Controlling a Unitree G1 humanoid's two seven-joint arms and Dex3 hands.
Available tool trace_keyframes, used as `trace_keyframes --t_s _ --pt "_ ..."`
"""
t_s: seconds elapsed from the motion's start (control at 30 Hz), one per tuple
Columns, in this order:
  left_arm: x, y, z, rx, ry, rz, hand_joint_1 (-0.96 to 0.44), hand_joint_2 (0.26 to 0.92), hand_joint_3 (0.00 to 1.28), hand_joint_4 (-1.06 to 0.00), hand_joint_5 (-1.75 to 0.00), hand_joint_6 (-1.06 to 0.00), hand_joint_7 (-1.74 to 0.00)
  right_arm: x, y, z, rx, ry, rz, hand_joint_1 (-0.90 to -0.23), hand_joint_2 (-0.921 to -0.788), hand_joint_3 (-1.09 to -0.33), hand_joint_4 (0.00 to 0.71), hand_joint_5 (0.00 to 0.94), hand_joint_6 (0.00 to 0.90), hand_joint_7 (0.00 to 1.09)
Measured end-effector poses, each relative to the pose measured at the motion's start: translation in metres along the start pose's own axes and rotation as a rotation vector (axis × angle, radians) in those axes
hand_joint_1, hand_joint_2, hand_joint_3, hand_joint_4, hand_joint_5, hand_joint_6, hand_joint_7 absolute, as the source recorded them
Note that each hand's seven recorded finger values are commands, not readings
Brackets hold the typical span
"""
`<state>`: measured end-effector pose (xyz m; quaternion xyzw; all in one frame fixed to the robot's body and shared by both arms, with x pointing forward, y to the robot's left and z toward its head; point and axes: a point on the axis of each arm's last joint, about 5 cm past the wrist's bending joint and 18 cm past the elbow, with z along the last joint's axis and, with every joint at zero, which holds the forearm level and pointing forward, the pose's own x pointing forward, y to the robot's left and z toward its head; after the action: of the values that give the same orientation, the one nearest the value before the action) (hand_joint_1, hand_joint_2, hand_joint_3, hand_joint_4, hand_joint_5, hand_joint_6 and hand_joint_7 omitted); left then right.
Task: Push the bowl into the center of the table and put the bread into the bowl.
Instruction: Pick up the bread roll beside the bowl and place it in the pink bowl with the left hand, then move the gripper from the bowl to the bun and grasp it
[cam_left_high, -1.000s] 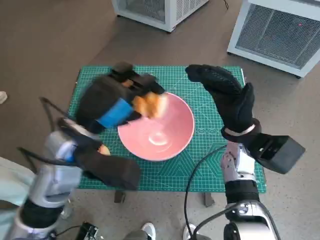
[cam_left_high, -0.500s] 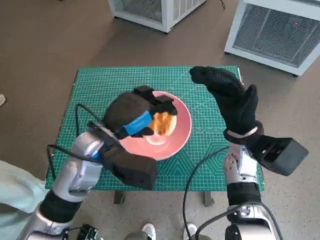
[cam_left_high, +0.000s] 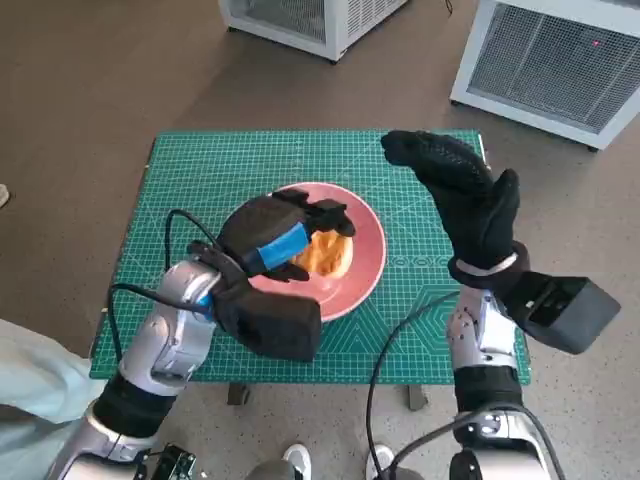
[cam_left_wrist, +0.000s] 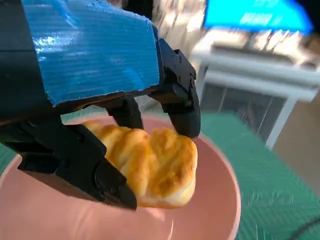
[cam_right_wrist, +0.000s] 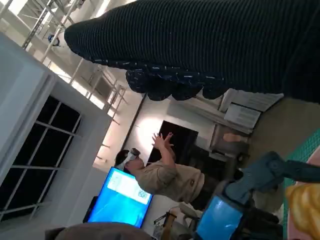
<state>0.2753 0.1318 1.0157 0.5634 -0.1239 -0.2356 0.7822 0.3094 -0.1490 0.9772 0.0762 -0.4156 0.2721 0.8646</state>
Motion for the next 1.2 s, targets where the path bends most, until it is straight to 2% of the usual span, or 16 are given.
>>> trace_keyframes --t_s 0.23,0.57,0.97,1.2 --pt "-0.007 0.007 0.005 -0.018 0.006 -0.021 -0.18 0.772 0.03 -0.09 0.00 -0.26 -0.06 -0.0014 0.000 0.000 0.000 0.006 -0.009 -0.712 -0.921 -0.739 0.188 0.004 -0.001 0.63" --pt "-0.026 0.025 0.008 -0.046 -0.011 0.013 -0.20 0.766 0.01 -0.08 0.00 -0.25 -0.03 -0.0021 0.001 -0.001 0.001 0.013 -0.011 -0.713 -0.921 -0.733 0.188 0.003 -0.001 0.62" --pt "-0.071 0.060 0.009 -0.077 -0.021 0.072 -0.19 0.764 0.01 -0.06 0.00 -0.24 -0.02 -0.0030 0.002 -0.002 0.006 0.016 -0.012 -0.715 -0.921 -0.727 0.188 0.003 -0.001 0.62" --pt "-0.098 0.067 0.005 -0.098 0.045 0.103 -0.15 0.763 0.00 -0.06 0.00 -0.24 -0.02 -0.0030 0.003 -0.002 0.011 0.012 -0.013 -0.709 -0.921 -0.726 0.188 0.003 -0.001 0.62"
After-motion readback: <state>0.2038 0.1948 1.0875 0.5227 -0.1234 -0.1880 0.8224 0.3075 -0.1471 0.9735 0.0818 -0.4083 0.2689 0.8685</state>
